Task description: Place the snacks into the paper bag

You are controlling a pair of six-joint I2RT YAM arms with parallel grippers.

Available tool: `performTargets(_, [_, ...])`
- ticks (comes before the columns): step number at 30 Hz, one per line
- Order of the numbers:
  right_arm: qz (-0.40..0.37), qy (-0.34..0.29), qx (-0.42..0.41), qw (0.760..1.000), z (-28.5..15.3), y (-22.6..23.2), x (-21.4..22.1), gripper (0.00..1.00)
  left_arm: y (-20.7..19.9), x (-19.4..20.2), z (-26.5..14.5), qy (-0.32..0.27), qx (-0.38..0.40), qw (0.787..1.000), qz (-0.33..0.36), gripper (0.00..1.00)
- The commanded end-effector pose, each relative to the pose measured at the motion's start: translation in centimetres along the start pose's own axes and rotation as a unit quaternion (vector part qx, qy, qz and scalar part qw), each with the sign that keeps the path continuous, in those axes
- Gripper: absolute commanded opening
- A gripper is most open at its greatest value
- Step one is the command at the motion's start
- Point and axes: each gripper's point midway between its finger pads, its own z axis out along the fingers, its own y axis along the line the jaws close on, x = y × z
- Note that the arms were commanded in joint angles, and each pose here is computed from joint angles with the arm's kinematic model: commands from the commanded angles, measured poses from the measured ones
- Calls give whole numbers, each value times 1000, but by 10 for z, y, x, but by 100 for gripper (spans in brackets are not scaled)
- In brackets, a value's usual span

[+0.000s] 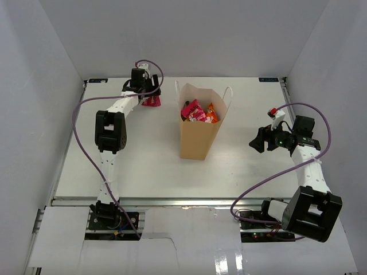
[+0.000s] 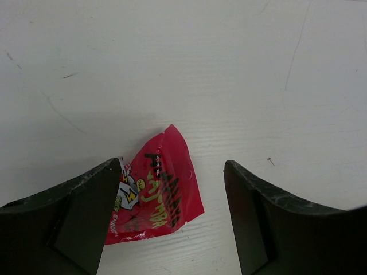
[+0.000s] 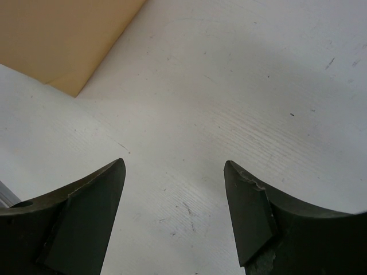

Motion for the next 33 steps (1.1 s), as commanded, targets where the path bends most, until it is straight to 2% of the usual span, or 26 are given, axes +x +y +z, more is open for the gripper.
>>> performTargets(1, [-15, -21, -1, 1000, -1, -3, -15, 76, 0, -15, -4, -18, -13, 999, 46, 82])
performTargets(7, [-14, -22, -2, 1000, 0, -3, -16, 76, 2, 6, -6, 8, -14, 998, 54, 58])
performTargets(17, [-21, -35, -11, 999, -4, 3, -24, 76, 9, 27, -22, 38, -28, 997, 64, 56])
performTargets(22, [-24, -41, -15, 999, -6, 7, -26, 76, 7, 34, -35, 48, -25, 997, 57, 33])
performTargets(24, [-25, -43, -15, 999, -7, 8, -27, 76, 4, 24, -46, 36, -25, 998, 52, 28])
performTargets(25, [-27, -44, -16, 999, -8, 9, -28, 76, 5, 33, -50, 44, -25, 998, 42, 23])
performTargets(29, [-32, -47, -14, 998, -10, 10, -29, 76, -10, 17, -83, 4, -4, 1000, 7, 16])
performTargets(32, [-34, -46, -14, 998, -11, 12, -29, 76, -30, 3, -124, -24, 39, 999, -15, 12])
performTargets(33, [-35, -47, -15, 998, -11, 12, -29, 76, -44, -20, -154, -56, 61, 996, -16, 11])
